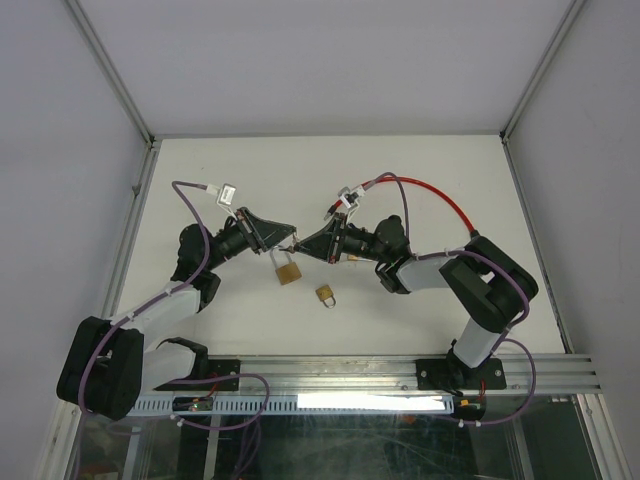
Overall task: Unlock with the key
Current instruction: Pick up the key from the center of the board.
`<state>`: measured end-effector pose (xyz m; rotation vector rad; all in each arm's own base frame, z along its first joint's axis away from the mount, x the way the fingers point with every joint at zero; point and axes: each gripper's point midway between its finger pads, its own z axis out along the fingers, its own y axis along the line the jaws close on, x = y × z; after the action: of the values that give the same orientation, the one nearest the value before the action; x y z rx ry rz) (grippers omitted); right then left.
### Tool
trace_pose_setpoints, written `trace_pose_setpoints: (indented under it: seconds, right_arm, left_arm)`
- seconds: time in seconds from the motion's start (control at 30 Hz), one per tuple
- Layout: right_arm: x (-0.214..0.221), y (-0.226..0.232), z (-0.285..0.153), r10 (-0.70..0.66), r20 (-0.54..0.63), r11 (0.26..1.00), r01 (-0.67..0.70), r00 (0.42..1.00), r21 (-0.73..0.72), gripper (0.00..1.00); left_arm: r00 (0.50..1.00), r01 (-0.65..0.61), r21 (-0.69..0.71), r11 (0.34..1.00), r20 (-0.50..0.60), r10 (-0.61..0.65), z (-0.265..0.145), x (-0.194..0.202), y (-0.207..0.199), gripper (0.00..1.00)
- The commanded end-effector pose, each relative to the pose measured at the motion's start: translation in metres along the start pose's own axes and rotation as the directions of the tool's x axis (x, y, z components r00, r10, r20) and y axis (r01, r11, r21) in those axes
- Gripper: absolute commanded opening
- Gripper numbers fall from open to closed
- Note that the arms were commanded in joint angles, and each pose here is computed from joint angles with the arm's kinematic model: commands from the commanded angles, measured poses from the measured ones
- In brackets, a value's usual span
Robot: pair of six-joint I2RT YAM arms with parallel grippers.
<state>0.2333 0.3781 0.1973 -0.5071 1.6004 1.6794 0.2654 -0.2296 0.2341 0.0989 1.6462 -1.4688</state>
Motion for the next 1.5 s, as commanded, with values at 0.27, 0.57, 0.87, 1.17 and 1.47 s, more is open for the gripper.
trace_pose_setpoints:
  seconds: [0.27,0.57,0.87,1.17,1.47]
  right_arm:
    - [-0.021,0.016,-0.003,-0.055,0.061,0.997,0.058,0.997,-0.055,0.07]
    - [-0.031,0.004,-0.023,-0.123,0.060,0.992,0.121,0.991,0.039,0.43]
    - [-0.030,0.001,-0.023,-0.341,-0.018,0.931,0.340,0.940,0.133,0.46]
    - [-0.031,-0.004,-0.026,-0.577,-0.049,0.790,0.572,0.816,0.222,0.56]
    - [-0.024,-0.002,-0.022,-0.877,-0.082,0.419,0.838,0.473,0.348,0.58]
  left_arm:
    - [0.993,-0.111,-0.003,0.994,0.045,0.111,0.001,-0.011,-0.004,0.00]
    - [0.981,-0.188,-0.059,0.980,0.044,0.191,0.001,-0.017,0.003,0.00]
    - [0.989,-0.131,-0.074,0.989,0.056,0.135,0.000,-0.015,0.002,0.00]
    - [0.996,0.047,-0.250,0.967,0.080,-0.027,0.005,-0.011,0.025,0.00]
    - [0.992,0.083,-0.493,0.866,0.128,-0.022,0.016,-0.012,0.035,0.00]
